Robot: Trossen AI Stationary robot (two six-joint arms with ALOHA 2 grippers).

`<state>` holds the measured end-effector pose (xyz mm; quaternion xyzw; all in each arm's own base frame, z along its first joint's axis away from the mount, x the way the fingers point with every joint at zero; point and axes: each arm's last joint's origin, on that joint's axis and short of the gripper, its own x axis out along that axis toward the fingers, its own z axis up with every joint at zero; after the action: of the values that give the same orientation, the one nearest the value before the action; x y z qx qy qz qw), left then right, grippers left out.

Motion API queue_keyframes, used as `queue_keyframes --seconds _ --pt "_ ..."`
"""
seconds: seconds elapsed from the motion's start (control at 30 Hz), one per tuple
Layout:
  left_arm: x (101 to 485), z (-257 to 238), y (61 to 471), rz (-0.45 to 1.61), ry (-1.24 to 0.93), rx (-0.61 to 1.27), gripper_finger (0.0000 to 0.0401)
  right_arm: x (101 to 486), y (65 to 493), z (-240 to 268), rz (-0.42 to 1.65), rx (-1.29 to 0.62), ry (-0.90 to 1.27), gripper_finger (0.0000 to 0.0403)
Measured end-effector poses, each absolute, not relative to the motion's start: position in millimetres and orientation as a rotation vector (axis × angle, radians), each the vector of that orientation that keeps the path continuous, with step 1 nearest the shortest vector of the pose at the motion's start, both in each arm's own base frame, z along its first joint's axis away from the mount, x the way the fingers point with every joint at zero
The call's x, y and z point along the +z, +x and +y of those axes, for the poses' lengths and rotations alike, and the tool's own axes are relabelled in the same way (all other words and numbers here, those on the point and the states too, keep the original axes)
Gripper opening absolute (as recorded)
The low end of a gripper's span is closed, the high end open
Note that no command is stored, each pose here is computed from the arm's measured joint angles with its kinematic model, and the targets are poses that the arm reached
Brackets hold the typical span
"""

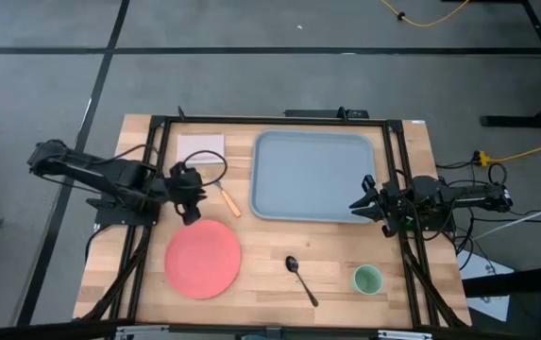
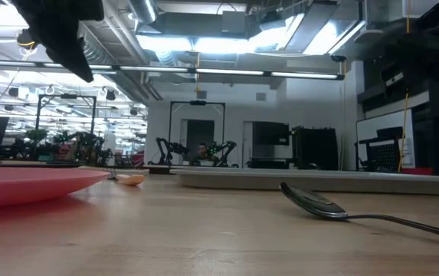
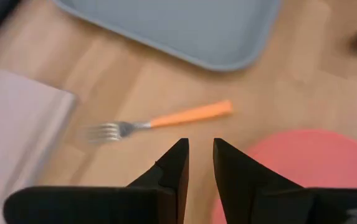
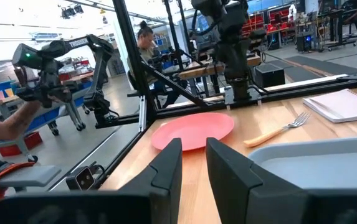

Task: Pick and place plate/cup/fork/spoon on tray
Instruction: Put the pink plate on the gray serving tray

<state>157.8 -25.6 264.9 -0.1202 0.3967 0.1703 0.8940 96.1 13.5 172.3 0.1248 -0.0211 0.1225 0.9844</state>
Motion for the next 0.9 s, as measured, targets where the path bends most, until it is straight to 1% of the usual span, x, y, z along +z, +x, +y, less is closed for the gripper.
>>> queue_keyframes --seconds 0.1,0.17,0.27,0.37,0.47,0.53,0.6,0.67,0.73,0.8,0.9 --pt "262.5 -28.4 161.9 0.842 -0.328 0.328 0.0066 172.1 96.1 13.5 -0.040 0.246 0.251 0.0078" --pt "261.4 -28.9 163.6 0.819 -0.341 0.392 0.0067 172.1 96.1 13.5 -0.040 0.246 0.253 0.0078" --pt "259.7 -30.5 164.3 0.793 -0.287 0.466 0.0077 171.6 96.2 13.5 -0.035 0.247 0.258 0.0078" --pt "256.8 -33.0 166.0 0.809 -0.321 0.473 0.0103 170.3 96.2 13.5 -0.021 0.246 0.258 0.0078" --pt "251.3 -36.5 165.2 0.871 -0.351 0.456 0.0124 169.7 96.3 13.5 -0.014 0.245 0.258 0.0078" --pt "247.4 -38.2 165.6 0.892 -0.376 0.425 0.0129 169.6 96.3 13.5 -0.014 0.245 0.254 0.0078" --pt "246.9 -40.8 168.9 0.857 -0.465 0.412 0.0128 169.6 96.3 13.6 -0.014 0.245 0.254 0.0078" --pt "246.8 -42.5 170.6 0.834 -0.487 0.404 0.0128 169.7 96.3 13.6 -0.015 0.245 0.253 0.0078" --pt "248.8 -40.9 172.9 0.772 -0.465 0.446 0.0128 169.7 96.3 13.5 -0.015 0.245 0.253 0.0078" --pt "249.7 -36.4 173.4 0.721 -0.475 0.531 0.0127 169.7 96.3 13.5 -0.015 0.244 0.252 0.0078" --pt "246.6 -26.0 176.0 0.730 -0.494 0.603 0.0127 169.6 96.3 13.5 -0.015 0.242 0.251 0.0078"
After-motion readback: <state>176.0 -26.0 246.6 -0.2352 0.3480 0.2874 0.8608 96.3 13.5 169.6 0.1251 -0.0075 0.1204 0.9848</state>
